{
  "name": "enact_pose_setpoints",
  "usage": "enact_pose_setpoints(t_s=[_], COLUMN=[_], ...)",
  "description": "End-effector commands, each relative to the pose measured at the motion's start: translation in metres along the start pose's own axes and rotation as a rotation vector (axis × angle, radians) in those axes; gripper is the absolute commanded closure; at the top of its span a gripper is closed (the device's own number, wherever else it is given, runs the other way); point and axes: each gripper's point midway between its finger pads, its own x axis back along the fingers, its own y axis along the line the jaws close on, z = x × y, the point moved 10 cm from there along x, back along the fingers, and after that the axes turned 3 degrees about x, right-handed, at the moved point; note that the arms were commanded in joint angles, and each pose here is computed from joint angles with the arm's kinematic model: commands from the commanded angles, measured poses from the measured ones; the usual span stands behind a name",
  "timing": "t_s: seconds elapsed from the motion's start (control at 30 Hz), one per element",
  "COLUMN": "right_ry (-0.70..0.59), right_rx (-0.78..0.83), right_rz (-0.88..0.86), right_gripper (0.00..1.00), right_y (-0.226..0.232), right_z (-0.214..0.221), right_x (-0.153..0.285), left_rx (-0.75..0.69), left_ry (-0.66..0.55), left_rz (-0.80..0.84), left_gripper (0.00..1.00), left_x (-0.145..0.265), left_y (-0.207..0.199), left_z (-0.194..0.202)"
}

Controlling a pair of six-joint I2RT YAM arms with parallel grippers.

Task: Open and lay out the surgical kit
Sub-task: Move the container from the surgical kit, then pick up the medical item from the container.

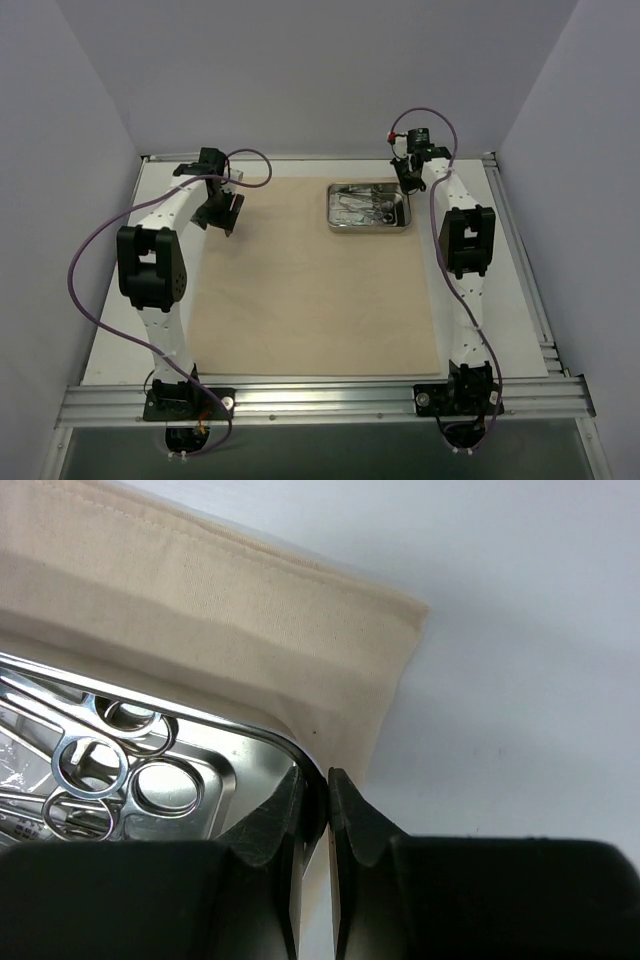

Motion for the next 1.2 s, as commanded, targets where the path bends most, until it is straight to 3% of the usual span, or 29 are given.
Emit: enact_pose_setpoints(t_s=[0.0,0.13,0.3,0.37,0.47,0.63,0.7,0.9,1.17], right_ry=[-0.028,-0.016,-0.034,-0.071,-0.169,-0.307,-0.328,-0.174,-0.088], right_rx=[0.049,0.028,0.029,0.028,0.002,-0.027,0.028,0.286,0.228], right_rz=[0.036,0.082,0.090,0.109,0.129,0.131,0.050,-0.166,-0.176], right_gripper=[0.97,0.97,0.77,0.66,0.58,0.59,0.60,0.74,0.76], right_y=[-0.010,-0.013,-0.014,-0.018,-0.022,-0.009,0.022,0.119,0.127], right_z=[-0.009,-0.008,-0.014,-0.024,-0.045,-0.071,-0.074,-0.056,-0.040], right_x=[-0.001,-0.006,0.008,0.024,0.054,0.100,0.103,0.055,0.018], left_rx=[-0.001,-0.009,-0.009,-0.009,-0.010,-0.009,-0.006,0.002,0.000], left_ry=[-0.023,-0.014,-0.017,-0.016,-0.023,-0.034,-0.036,-0.033,-0.017], left_rz=[-0.023,-0.037,-0.033,-0.028,-0.024,-0.021,-0.015,-0.011,-0.007], left_gripper=[0.26,0.26,0.26,0.26,0.26,0.26,0.26,0.26,0.26], left_x=[0.006,0.005,0.004,0.003,0.002,0.003,0.003,0.003,0.002], left_y=[0.007,0.008,0.008,0.007,0.007,0.007,0.007,0.006,0.005], left_z=[-0.009,-0.008,-0.009,-0.009,-0.011,-0.013,-0.013,-0.012,-0.007])
